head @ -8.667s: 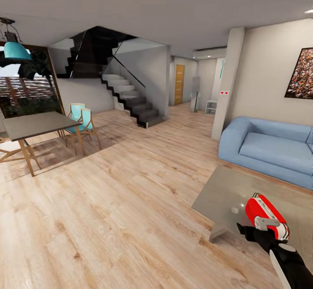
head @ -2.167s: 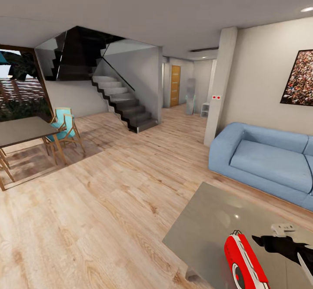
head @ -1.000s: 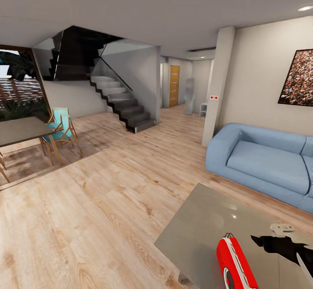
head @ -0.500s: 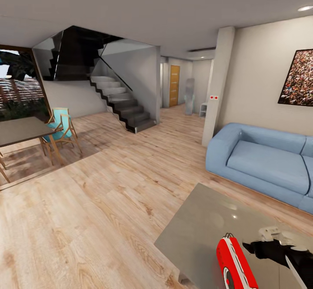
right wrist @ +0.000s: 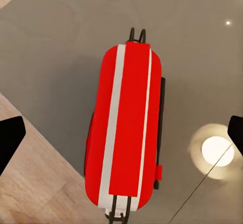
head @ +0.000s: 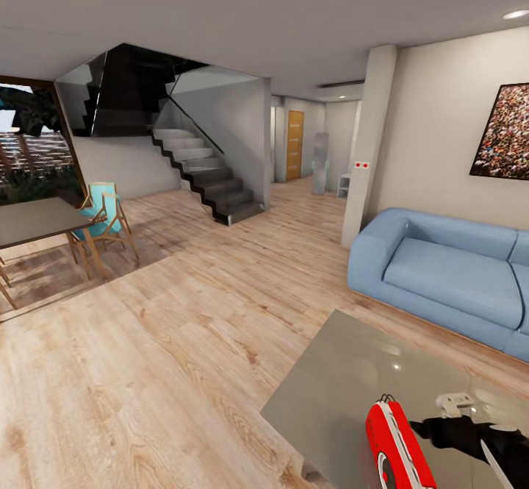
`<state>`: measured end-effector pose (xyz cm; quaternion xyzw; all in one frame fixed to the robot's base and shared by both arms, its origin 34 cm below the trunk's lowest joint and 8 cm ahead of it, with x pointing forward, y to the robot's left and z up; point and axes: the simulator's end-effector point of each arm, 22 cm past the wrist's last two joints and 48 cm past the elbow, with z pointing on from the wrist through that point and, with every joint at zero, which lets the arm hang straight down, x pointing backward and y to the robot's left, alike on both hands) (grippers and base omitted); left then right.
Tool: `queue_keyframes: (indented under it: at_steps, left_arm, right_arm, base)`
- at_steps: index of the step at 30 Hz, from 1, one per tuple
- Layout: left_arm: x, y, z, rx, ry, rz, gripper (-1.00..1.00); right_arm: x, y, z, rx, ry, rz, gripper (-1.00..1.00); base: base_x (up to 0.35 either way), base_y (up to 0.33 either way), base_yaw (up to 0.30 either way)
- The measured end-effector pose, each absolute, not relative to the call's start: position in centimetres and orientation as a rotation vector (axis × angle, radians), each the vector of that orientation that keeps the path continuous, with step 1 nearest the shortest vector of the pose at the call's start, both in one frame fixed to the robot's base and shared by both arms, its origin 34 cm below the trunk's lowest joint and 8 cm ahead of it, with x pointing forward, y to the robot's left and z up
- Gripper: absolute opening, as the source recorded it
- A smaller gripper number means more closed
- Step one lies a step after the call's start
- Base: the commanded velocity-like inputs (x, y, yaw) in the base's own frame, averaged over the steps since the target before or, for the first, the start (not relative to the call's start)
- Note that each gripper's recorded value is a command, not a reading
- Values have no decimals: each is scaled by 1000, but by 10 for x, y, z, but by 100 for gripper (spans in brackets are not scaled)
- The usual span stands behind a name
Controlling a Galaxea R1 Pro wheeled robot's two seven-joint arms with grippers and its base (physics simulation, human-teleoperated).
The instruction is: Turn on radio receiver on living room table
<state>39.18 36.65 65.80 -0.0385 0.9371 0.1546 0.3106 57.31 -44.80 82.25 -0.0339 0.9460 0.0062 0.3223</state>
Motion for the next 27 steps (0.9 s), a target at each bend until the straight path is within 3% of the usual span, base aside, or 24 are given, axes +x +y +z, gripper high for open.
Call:
queue_keyframes:
  at_steps: [21, 27]
  left_arm:
    - [392, 366, 658, -103, 2475, 407, 100]
    - [392, 365, 658, -103, 2475, 406, 100]
  right_arm:
    - [568, -437, 809, -58, 2500, 35, 100]
    - [569, -451, 815, 9, 2478, 29, 100]
  base:
    - [1, 0, 0]
    - [142, -44, 0]
